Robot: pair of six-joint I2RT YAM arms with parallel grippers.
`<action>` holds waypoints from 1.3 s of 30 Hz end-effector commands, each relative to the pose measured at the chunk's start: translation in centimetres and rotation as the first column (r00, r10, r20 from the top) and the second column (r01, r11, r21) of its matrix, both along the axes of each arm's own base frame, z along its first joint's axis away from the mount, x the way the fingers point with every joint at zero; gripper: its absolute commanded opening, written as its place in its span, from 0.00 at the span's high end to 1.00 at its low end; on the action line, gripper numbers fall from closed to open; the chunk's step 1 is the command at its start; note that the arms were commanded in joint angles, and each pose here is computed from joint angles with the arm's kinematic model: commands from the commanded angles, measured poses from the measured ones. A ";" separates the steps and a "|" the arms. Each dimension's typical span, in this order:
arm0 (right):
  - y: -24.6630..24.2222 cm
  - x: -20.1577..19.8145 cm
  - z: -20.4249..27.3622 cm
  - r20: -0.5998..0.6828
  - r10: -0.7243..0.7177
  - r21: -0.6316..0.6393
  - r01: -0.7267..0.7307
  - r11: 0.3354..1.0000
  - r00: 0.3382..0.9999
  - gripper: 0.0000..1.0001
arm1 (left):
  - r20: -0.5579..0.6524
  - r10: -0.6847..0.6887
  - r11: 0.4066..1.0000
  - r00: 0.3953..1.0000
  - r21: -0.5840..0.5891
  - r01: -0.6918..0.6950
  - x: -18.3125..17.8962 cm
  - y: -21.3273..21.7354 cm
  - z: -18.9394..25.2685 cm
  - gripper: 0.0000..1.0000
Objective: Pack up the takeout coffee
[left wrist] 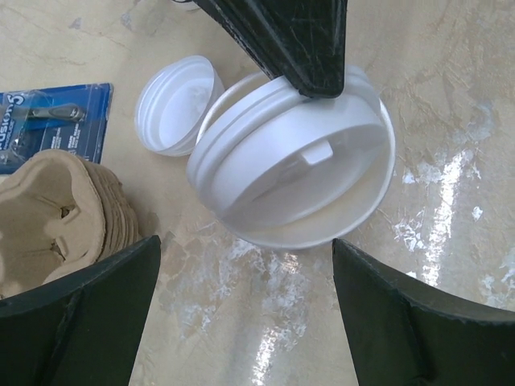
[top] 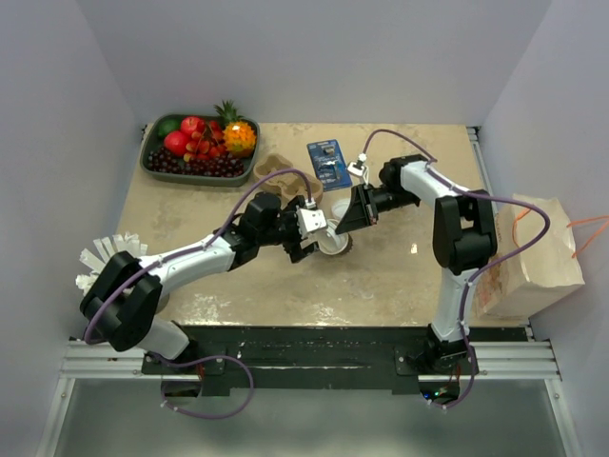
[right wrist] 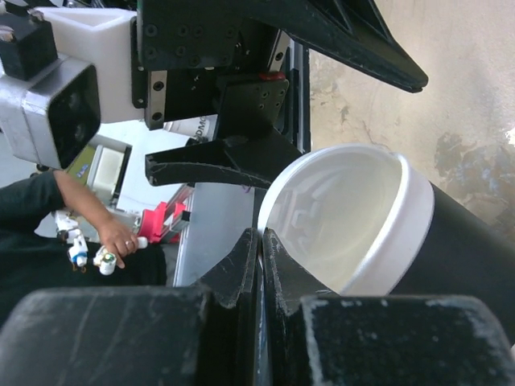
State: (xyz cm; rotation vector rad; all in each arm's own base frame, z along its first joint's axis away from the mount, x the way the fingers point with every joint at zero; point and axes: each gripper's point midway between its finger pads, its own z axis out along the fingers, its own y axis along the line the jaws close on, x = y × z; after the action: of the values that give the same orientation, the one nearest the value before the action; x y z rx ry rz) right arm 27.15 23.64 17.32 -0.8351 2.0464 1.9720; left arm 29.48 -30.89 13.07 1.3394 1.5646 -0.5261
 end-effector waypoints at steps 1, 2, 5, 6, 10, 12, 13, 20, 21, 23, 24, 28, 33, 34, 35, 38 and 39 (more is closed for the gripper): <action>0.3 -0.3 4.8 -0.076 -0.044 0.114 0.053 0.992 0.996 0.95 | 0.012 0.032 0.992 0.999 -0.121 -0.031 1.1 -1.6 4.8 0.09; 0.2 -0.2 4.8 -0.076 -0.047 0.114 0.056 0.992 0.996 0.95 | -0.005 0.038 0.991 0.999 -0.128 -0.039 1.0 -1.6 5.1 0.09; 0.1 0.0 5.1 -0.067 -0.052 0.116 0.059 0.991 0.996 0.95 | -0.053 0.027 0.989 0.998 -0.144 -0.035 0.1 -1.6 5.6 0.09; 0.1 0.0 5.0 -0.070 -0.050 0.115 0.058 0.992 0.996 0.95 | -0.074 0.031 0.987 0.997 -0.154 -0.042 -0.2 -1.5 5.5 0.09; 0.1 0.2 4.8 -0.088 -0.053 0.110 0.063 0.992 0.995 0.95 | -0.101 0.042 0.984 0.994 -0.170 -0.059 -0.5 -1.5 5.4 0.09; 0.1 0.2 4.9 -0.104 -0.051 0.106 0.062 0.992 0.993 0.95 | -0.101 0.049 0.982 0.994 -0.177 -0.067 -0.4 -1.5 5.4 0.09; 0.1 0.3 4.9 -0.108 -0.053 0.105 0.064 0.992 0.993 0.95 | -0.098 0.051 0.982 0.994 -0.179 -0.068 -0.3 -1.5 5.4 0.09; 0.1 0.3 4.9 -0.138 -0.051 0.098 0.065 0.993 0.989 0.95 | -0.091 0.034 0.982 0.995 -0.179 -0.050 -0.5 -1.6 5.4 0.09; 0.1 0.3 5.0 -0.155 -0.051 0.093 0.066 0.993 0.987 0.95 | -0.077 0.027 0.982 0.997 -0.182 -0.040 -0.6 -1.6 5.7 0.09; 0.0 0.4 5.1 -0.158 -0.052 0.092 0.067 0.993 0.986 0.95 | -0.074 0.013 0.983 0.997 -0.181 -0.026 -0.8 -1.7 5.9 0.09; 0.1 0.4 5.1 -0.170 -0.051 0.089 0.067 0.994 0.984 0.95 | -0.071 0.010 0.984 0.997 -0.178 -0.022 -0.8 -1.6 6.1 0.09; 0.1 0.2 4.9 -0.210 -0.050 0.078 0.067 0.995 0.977 0.94 | -0.058 -0.024 0.984 0.998 -0.178 0.014 -1.5 -1.5 6.6 0.08; 0.1 -0.3 4.4 -0.258 -0.047 0.064 0.066 0.996 0.965 0.94 | -0.044 -0.090 0.978 0.995 -0.193 0.080 -2.5 -1.9 7.4 0.08; 0.1 -0.4 4.5 -0.259 -0.046 0.064 0.065 0.996 0.965 0.94 | -0.043 -0.098 0.977 0.994 -0.194 0.088 -2.6 -2.0 7.5 0.08; 0.2 -0.4 4.5 -0.260 -0.044 0.064 0.063 0.996 0.965 0.94 | -0.044 -0.114 0.975 0.993 -0.196 0.103 -2.7 -2.2 7.5 0.08; 0.5 -0.7 4.1 -0.277 -0.032 0.059 0.050 0.997 0.960 0.94 | -0.048 -0.138 0.973 0.989 -0.191 0.127 -3.0 -2.4 7.2 0.08; 0.7 -0.9 4.0 -0.290 -0.025 0.055 0.043 0.998 0.957 0.94 | -0.048 -0.143 0.973 0.989 -0.188 0.131 -3.1 -2.4 7.1 0.08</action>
State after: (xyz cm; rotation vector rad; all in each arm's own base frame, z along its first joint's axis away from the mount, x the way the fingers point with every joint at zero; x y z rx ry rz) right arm 26.57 23.38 17.76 -0.5475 2.2772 2.1103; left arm 26.96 -32.36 18.08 1.2599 1.5483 -0.7517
